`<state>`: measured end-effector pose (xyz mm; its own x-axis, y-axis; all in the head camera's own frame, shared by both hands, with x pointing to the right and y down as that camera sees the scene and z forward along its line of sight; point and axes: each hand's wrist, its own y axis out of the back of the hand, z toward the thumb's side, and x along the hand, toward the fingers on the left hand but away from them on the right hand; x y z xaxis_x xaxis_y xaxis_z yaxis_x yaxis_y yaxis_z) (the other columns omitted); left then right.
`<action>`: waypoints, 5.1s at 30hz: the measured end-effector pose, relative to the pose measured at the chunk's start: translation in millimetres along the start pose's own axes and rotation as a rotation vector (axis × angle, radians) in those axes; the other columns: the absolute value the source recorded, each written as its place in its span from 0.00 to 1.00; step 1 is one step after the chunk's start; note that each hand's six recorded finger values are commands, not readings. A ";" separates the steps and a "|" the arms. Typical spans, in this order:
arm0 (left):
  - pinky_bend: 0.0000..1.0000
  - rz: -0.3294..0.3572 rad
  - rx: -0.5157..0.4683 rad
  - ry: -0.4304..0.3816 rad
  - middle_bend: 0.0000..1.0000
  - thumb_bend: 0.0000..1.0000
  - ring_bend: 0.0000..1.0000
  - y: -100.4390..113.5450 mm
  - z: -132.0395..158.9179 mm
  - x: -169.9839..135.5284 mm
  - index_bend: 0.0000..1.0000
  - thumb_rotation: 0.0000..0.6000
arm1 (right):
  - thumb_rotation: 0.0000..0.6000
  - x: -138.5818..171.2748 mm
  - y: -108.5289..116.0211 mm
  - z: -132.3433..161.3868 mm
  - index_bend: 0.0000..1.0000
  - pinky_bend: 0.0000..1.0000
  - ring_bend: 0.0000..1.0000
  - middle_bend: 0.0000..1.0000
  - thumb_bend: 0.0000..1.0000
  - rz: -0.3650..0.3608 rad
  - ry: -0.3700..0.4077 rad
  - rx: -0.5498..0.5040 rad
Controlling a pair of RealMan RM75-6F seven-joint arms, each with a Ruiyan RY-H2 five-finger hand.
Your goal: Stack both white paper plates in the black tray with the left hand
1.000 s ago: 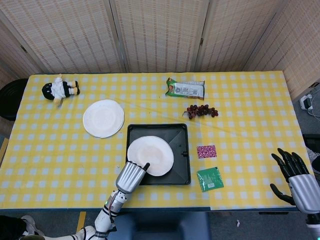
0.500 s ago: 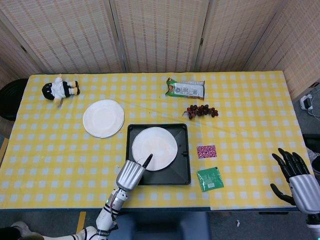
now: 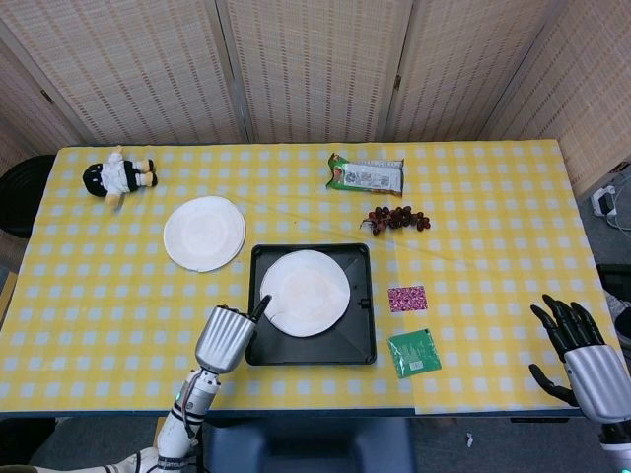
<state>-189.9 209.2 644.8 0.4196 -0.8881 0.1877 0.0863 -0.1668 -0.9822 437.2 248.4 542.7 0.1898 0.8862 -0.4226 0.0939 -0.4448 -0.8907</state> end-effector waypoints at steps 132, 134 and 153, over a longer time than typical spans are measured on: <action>1.00 -0.223 0.112 0.145 1.00 0.51 1.00 -120.5 -138.3 82.4 0.65 1.00 | 1.00 -27.0 -17.7 -17.0 0.00 0.00 0.00 0.00 0.34 0.046 -0.117 0.028; 1.00 -0.216 0.108 0.138 1.00 0.52 1.00 -119.4 -137.5 82.3 0.65 1.00 | 1.00 -26.7 -17.6 -16.4 0.00 0.00 0.00 0.00 0.33 0.045 -0.115 0.029; 1.00 -0.015 0.022 0.137 1.00 0.57 1.00 -80.9 -141.8 81.7 0.66 1.00 | 1.00 -26.6 -23.1 -10.7 0.00 0.00 0.00 0.00 0.33 0.064 -0.095 0.038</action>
<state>-290.8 89.4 738.7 0.2910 -0.9359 0.1984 0.1121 -0.1726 -0.9786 440.5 233.7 576.3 0.1008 0.8654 -0.4908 0.0469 -0.4969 -0.8666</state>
